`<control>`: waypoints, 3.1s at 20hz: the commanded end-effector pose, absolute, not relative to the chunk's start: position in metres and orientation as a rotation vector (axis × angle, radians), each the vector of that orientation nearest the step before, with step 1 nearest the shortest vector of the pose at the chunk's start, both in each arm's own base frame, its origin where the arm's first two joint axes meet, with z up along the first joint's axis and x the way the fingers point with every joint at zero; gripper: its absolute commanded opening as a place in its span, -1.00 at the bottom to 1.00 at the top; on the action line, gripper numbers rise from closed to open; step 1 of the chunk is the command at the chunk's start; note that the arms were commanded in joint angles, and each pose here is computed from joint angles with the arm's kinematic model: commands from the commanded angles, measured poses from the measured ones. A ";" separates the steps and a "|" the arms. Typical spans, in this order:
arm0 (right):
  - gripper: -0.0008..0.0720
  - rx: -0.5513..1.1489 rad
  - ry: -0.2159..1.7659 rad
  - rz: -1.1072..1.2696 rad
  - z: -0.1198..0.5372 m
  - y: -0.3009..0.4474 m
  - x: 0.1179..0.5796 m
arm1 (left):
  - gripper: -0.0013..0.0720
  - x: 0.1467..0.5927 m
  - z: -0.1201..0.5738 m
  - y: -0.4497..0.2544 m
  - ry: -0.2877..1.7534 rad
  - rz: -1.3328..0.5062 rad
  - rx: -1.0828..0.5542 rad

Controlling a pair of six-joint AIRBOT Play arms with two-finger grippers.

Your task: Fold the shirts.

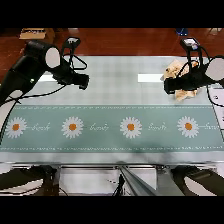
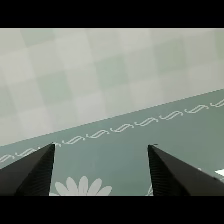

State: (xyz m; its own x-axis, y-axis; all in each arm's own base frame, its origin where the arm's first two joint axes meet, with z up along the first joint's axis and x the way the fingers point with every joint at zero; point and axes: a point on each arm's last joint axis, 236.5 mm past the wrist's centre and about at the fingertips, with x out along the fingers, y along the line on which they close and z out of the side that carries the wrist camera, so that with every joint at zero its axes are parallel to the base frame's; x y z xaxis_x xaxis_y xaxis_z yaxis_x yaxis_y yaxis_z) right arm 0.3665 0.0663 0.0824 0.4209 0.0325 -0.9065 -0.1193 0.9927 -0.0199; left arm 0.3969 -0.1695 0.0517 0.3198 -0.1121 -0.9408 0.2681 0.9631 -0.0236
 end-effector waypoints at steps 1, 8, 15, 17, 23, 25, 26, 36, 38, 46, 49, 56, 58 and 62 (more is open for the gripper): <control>0.63 -0.085 1.134 0.096 0.082 0.067 0.366 | 0.90 0.397 0.052 -0.169 1.221 -0.251 0.146; 0.63 -0.085 1.134 0.096 0.082 0.067 0.366 | 0.90 0.397 0.052 -0.169 1.220 -0.251 0.146; 0.63 -0.085 1.134 0.096 0.082 0.067 0.366 | 0.90 0.397 0.052 -0.169 1.221 -0.251 0.146; 0.63 -0.085 1.133 0.096 0.082 0.067 0.366 | 0.90 0.397 0.052 -0.169 1.220 -0.251 0.146; 0.64 -0.031 0.868 0.137 0.117 0.084 0.418 | 0.90 0.405 0.048 -0.173 1.199 -0.255 0.141; 0.64 -0.026 0.801 0.125 0.127 0.083 0.431 | 0.90 0.406 0.044 -0.173 1.207 -0.254 0.143; 0.64 -0.037 0.767 0.080 0.132 0.073 0.438 | 0.90 0.407 0.042 -0.174 1.209 -0.254 0.144; 0.66 0.216 0.670 -0.441 0.084 -0.137 0.504 | 0.90 0.422 0.033 -0.170 1.175 -0.267 0.214; 0.66 0.332 0.746 -0.466 0.043 -0.154 0.501 | 0.90 0.415 0.030 -0.169 1.208 -0.266 0.214; 0.66 0.426 1.027 -0.382 -0.089 -0.112 0.501 | 0.90 0.413 0.029 -0.168 1.220 -0.267 0.213; 0.56 0.397 1.092 -0.360 -0.115 -0.099 0.497 | 0.90 0.412 0.029 -0.168 1.222 -0.267 0.214; -0.90 0.202 0.964 -0.241 -0.017 -0.099 0.500 | 0.90 0.417 0.048 -0.169 1.187 -0.268 0.204; -0.90 0.135 0.807 -0.186 0.070 -0.092 0.499 | 0.90 0.421 0.083 -0.171 1.128 -0.273 0.188; -0.90 0.150 0.391 -0.042 0.265 -0.049 0.461 | 0.90 0.417 0.211 -0.171 0.886 -0.301 0.126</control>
